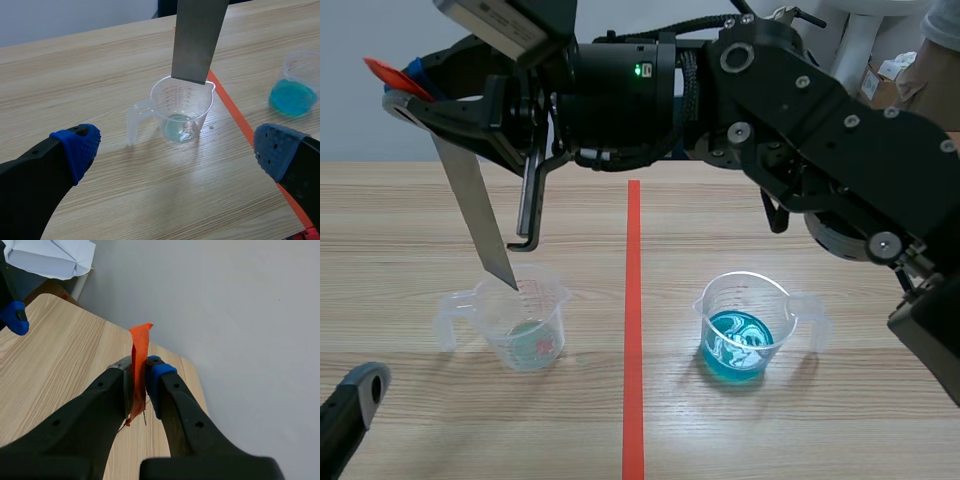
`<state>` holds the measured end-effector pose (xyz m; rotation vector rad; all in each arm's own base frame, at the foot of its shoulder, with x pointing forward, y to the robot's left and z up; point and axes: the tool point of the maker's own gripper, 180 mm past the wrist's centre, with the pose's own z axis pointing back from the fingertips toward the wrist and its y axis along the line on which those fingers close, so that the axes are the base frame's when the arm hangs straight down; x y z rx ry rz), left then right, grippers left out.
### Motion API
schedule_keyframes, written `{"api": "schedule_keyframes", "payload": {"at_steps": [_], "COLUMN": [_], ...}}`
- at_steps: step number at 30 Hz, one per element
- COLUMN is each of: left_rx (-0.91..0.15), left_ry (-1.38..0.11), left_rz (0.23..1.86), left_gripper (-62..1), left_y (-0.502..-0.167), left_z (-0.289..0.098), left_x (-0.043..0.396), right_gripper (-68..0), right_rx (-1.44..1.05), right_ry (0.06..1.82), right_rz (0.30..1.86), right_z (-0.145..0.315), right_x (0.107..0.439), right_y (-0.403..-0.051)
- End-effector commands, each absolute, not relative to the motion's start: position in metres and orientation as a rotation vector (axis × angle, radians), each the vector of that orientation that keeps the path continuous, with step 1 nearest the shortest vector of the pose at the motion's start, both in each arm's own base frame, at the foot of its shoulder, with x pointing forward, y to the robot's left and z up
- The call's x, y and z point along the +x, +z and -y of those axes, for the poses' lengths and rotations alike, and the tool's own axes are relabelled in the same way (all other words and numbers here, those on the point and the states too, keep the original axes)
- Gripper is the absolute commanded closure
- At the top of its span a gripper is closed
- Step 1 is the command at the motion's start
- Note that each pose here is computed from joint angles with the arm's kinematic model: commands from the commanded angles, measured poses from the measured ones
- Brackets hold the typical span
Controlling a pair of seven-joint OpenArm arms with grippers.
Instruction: Do the redox reaction experiment
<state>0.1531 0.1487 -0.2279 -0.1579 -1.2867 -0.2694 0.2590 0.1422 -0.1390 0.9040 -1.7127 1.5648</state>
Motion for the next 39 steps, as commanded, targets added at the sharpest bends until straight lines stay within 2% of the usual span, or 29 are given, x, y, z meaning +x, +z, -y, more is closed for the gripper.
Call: {"api": "schedule_keyframes", "payload": {"at_steps": [1, 39], "left_rx": [-0.174, -0.173], "left_ry": [-0.267, -0.267], "left_rz": [1.320, 1.320], "left_gripper": [-62.3, -62.3], "left_y": [-0.2194, -0.2195], "left_z": [-0.1441, -0.1442], "left_x": [0.1559, 0.1559], "right_gripper": [-0.8, -0.8], "right_rx": [0.922, 0.897], "right_ry": [1.566, 1.570], "right_rz": [1.752, 1.740], "right_z": [-0.1427, -0.1483], "right_x": [0.2583, 0.2605], "right_y": [-0.1244, -0.1251]}}
